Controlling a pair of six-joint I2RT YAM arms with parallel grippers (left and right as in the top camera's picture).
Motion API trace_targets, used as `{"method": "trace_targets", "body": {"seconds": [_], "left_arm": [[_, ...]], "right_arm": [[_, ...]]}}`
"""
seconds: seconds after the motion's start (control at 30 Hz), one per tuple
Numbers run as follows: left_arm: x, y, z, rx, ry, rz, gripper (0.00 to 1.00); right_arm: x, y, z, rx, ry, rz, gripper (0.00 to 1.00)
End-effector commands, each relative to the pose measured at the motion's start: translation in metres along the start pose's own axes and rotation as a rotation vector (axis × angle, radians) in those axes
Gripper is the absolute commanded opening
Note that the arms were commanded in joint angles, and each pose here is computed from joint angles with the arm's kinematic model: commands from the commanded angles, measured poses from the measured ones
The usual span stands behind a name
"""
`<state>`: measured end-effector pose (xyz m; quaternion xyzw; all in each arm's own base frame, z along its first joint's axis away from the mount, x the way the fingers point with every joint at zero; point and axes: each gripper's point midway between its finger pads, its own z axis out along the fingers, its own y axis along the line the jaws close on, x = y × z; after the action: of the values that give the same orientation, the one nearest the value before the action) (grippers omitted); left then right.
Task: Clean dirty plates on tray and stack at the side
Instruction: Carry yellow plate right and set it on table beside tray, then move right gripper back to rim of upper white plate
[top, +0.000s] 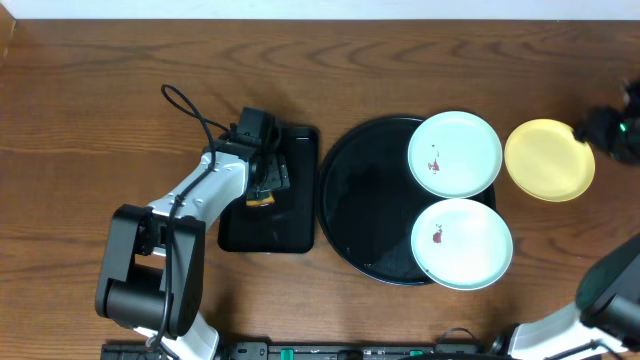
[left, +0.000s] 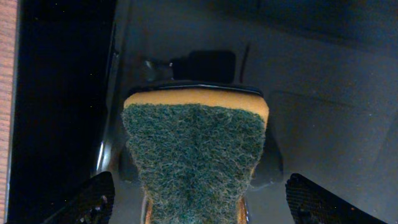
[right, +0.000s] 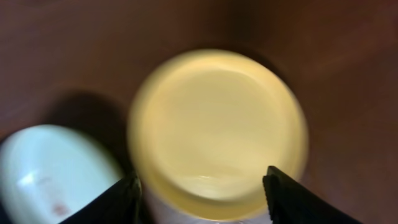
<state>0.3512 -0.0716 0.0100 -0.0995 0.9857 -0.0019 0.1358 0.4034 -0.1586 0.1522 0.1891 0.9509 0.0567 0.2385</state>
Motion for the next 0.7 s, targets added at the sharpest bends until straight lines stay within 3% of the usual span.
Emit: {"method": "trace_targets", "body": {"seconds": [0.0, 0.13, 0.3, 0.4, 0.67], "left_arm": [[0.002, 0.004, 0.002, -0.015, 0.009, 0.002, 0.89], [0.002, 0.004, 0.002, -0.015, 0.009, 0.002, 0.89], [0.002, 0.004, 0.002, -0.015, 0.009, 0.002, 0.89], [0.002, 0.004, 0.002, -0.015, 0.009, 0.002, 0.89], [0.002, 0.004, 0.002, -0.015, 0.009, 0.002, 0.89]], "right_arm": [[0.013, 0.058, 0.007, -0.096, 0.045, -0.205, 0.61], [0.04, 0.085, 0.027, -0.044, 0.147, -0.297, 0.59], [0.06, 0.078, 0.049, 0.168, 0.212, -0.368, 0.57], [0.069, 0.087, 0.059, 0.164, 0.229, -0.396, 0.58], [0.087, 0.079, 0.077, 0.162, 0.256, -0.356, 0.48]]}}
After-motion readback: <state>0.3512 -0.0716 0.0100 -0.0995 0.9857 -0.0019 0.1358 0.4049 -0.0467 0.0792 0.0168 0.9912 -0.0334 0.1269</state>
